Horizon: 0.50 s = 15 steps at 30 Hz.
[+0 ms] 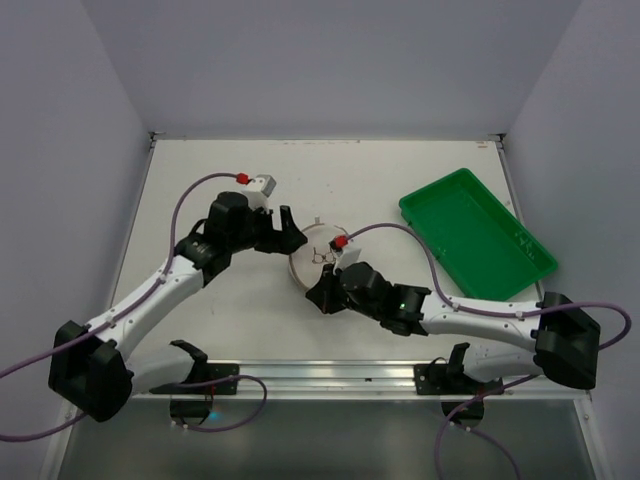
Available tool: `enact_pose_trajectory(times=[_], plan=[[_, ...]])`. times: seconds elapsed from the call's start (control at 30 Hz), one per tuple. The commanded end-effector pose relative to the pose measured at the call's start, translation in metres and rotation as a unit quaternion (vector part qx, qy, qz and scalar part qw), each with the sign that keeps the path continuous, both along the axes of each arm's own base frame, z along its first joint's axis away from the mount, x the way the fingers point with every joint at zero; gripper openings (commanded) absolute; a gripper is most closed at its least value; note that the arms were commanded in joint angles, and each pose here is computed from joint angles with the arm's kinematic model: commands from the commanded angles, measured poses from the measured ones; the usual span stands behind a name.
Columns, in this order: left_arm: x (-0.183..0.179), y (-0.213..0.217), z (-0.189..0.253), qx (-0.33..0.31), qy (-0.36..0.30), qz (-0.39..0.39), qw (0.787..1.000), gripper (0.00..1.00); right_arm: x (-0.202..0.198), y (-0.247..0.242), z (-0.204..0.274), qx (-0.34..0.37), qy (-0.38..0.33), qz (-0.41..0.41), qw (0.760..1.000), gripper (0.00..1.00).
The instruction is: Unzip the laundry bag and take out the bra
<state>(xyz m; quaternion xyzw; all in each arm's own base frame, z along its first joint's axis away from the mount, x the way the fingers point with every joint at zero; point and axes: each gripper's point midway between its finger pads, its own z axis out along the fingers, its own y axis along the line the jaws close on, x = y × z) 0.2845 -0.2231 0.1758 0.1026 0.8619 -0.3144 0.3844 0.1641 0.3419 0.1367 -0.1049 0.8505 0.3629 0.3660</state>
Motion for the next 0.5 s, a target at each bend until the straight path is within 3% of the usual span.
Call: enact_pose_trajectory(times=[0.0, 0.13, 0.23, 0.33, 0.43, 0.47], plan=[[-0.005, 0.019, 0.017, -0.036, -0.009, 0.075, 0.997, 0.94, 0.013, 0.026, 0.044, 0.064, -0.029, -0.008, 0.997, 0.0], [-0.018, 0.028, 0.008, -0.07, 0.013, 0.115, 0.991, 0.94, 0.023, 0.038, 0.058, 0.079, -0.048, -0.016, 0.996, 0.0], [-0.029, 0.024, -0.004, -0.096, 0.048, 0.12, 0.987, 0.87, 0.027, 0.046, 0.06, 0.077, -0.05, -0.015, 0.996, 0.0], [-0.04, 0.012, -0.015, -0.118, 0.077, 0.105, 0.985, 0.76, 0.029, 0.048, 0.061, 0.077, -0.055, -0.017, 0.995, 0.0], [-0.045, -0.001, -0.016, -0.125, 0.075, 0.094, 0.985, 0.59, 0.03, 0.045, 0.058, 0.072, -0.056, -0.019, 0.996, 0.0], [-0.048, -0.007, -0.013, -0.127, 0.071, 0.086, 0.986, 0.49, 0.029, 0.043, 0.057, 0.069, -0.056, -0.02, 0.996, 0.0]])
